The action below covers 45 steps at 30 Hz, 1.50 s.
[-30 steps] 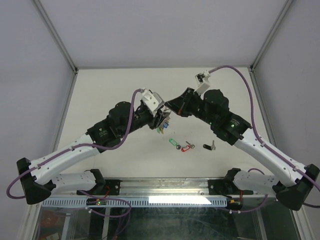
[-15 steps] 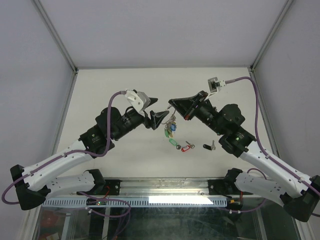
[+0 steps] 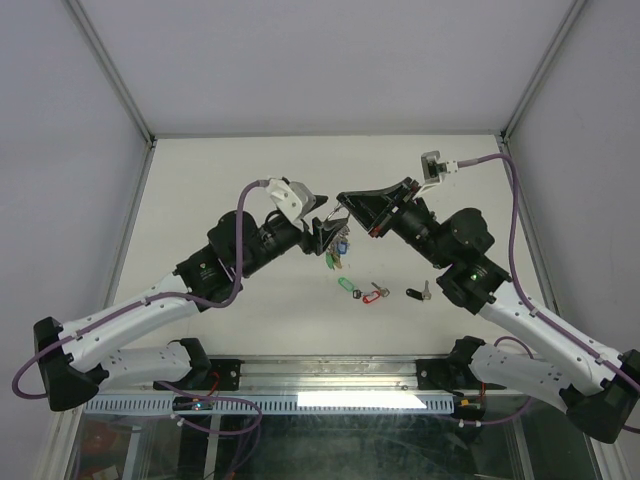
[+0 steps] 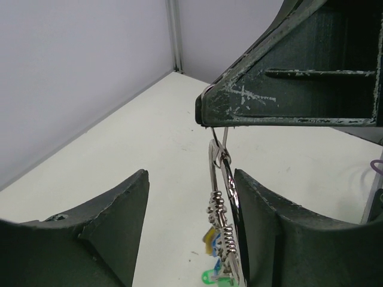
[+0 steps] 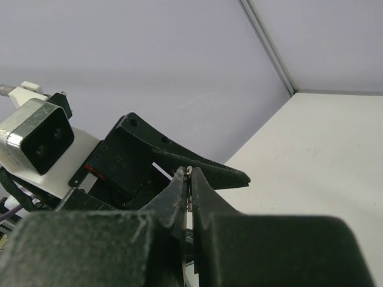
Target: Put the keys on the keyring
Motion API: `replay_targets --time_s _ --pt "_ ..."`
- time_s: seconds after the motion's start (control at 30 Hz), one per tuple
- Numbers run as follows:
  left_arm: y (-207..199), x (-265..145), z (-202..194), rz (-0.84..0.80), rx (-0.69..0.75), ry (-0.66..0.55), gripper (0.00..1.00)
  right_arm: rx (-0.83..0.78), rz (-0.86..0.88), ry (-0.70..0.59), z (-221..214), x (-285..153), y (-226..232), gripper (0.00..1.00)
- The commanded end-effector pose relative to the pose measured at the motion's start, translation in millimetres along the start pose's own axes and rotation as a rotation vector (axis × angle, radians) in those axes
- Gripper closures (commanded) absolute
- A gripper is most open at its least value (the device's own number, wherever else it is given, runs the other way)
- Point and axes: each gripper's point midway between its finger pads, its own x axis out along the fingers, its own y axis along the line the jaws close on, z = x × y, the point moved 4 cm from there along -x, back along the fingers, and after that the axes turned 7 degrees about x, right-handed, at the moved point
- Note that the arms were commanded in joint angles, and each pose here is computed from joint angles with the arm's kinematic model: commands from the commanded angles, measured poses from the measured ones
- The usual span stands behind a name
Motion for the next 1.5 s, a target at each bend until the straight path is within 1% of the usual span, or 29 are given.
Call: replay_targets --time_s 0.0,0.13,0.27,0.6,0.67,0.73,0.77,0.8,0.9,0.97,1.13,1.17,1.2,1.3,1.47 --pt "8 1 44 0.047 0.020 -0.124 0.44 -0.030 0.066 -0.068 15 0 13 1.00" --pt "10 2 50 0.060 0.031 -0.138 0.47 -0.032 0.057 -0.064 13 0 10 1.00" --pt "10 3 54 0.059 0.039 -0.145 0.52 -0.046 0.051 -0.052 8 0 6 1.00" --pt "7 10 47 0.053 0.056 -0.123 0.65 -0.047 0.058 -0.045 6 0 6 1.00" --pt "7 10 48 0.053 0.061 -0.121 0.71 -0.049 0.062 -0.042 6 0 7 1.00" --pt "7 10 49 0.052 0.062 -0.124 0.81 -0.048 0.060 -0.034 4 0 5 1.00" --pt "7 10 51 0.050 0.065 -0.127 0.89 -0.047 0.056 -0.032 3 0 4 1.00" --pt "7 9 51 0.046 0.068 -0.128 1.00 -0.045 0.051 -0.028 1 0 2 1.00" --pt "6 7 52 0.037 0.079 -0.127 1.00 -0.048 0.042 -0.028 0 -3 -1 1.00" --pt "5 6 50 0.029 0.093 -0.113 1.00 -0.056 0.022 -0.035 2 -5 -2 0.89" --pt "3 3 44 0.009 0.120 -0.080 1.00 -0.049 -0.026 0.014 7 -13 4 0.89" --pt "3 2 43 0.008 0.126 -0.072 1.00 -0.059 -0.132 -0.054 19 -12 -8 0.62" --pt "3 2 41 0.005 0.132 -0.062 1.00 -0.059 -0.166 -0.059 23 -13 -9 0.59" --pt "2 1 38 0.006 0.149 -0.039 1.00 -0.051 -0.234 -0.043 26 -16 -13 0.59" --pt "0 0 38 -0.005 0.175 -0.023 1.00 -0.024 -0.291 0.019 23 -16 -14 0.64"
